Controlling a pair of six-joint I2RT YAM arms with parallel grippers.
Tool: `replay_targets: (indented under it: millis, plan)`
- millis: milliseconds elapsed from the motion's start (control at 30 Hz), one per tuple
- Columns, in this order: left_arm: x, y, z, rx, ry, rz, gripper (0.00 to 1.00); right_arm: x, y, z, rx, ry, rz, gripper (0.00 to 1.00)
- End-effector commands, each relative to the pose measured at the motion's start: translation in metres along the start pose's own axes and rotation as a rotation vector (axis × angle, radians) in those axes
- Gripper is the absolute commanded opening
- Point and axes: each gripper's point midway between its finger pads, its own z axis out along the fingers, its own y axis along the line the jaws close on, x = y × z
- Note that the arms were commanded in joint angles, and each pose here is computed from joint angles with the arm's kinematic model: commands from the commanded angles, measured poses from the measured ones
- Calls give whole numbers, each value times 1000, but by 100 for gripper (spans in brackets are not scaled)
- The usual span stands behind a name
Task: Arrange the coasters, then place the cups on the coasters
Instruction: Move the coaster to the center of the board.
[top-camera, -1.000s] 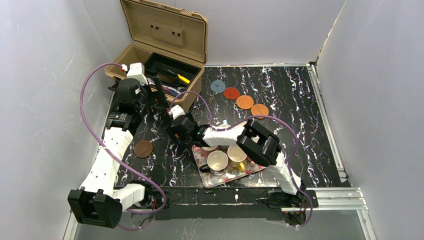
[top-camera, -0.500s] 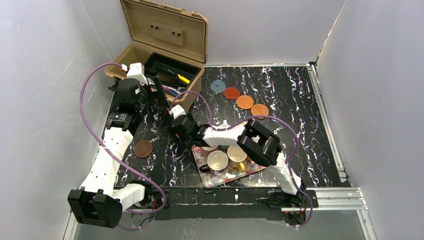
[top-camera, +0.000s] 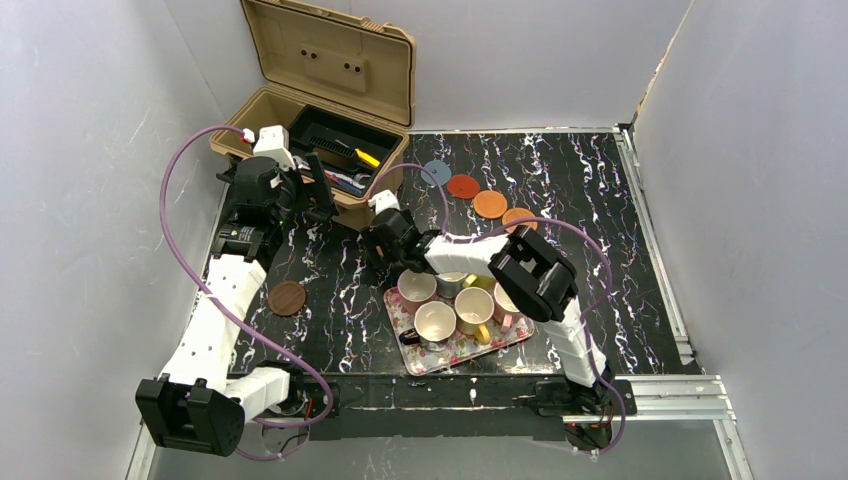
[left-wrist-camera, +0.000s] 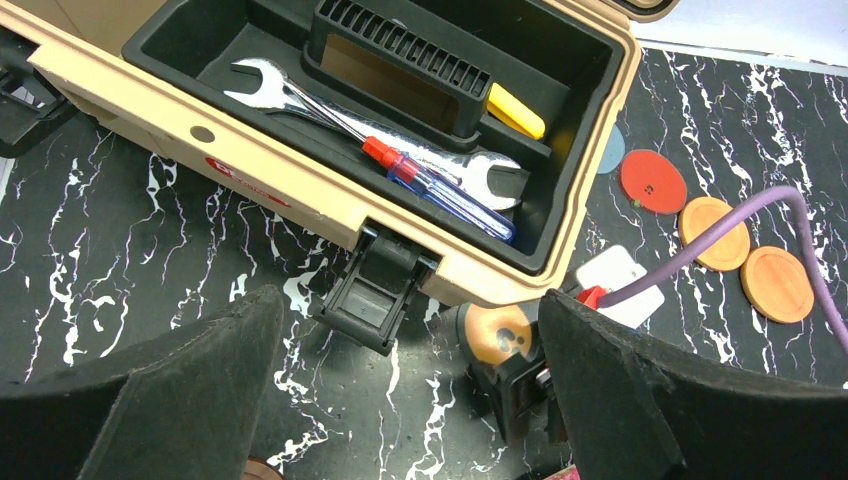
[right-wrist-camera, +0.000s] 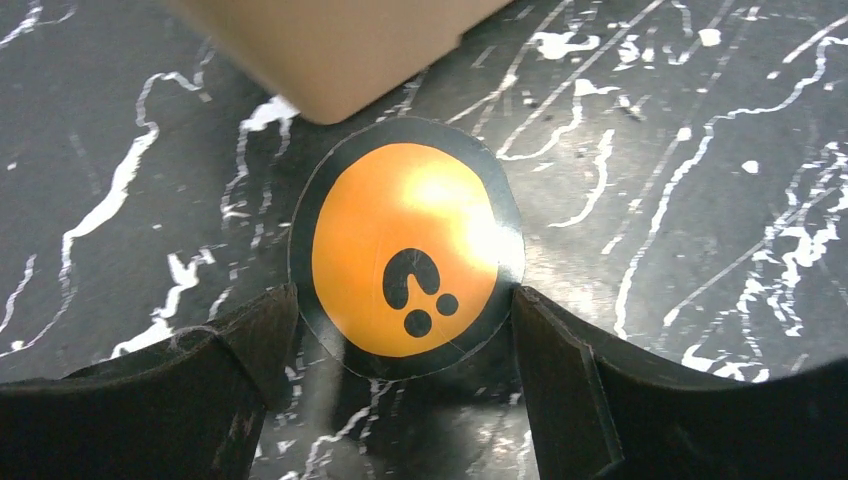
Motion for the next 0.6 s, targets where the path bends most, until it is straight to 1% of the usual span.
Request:
replay_targets:
  millis: [0, 567]
  plan:
    - [-6, 0, -5, 7, -24, -7, 98, 24, -43, -5, 99, 104, -8, 84]
    - [-4, -1, -4, 11, -13, -14, 98, 35, -120, -11, 191, 155, 68, 83]
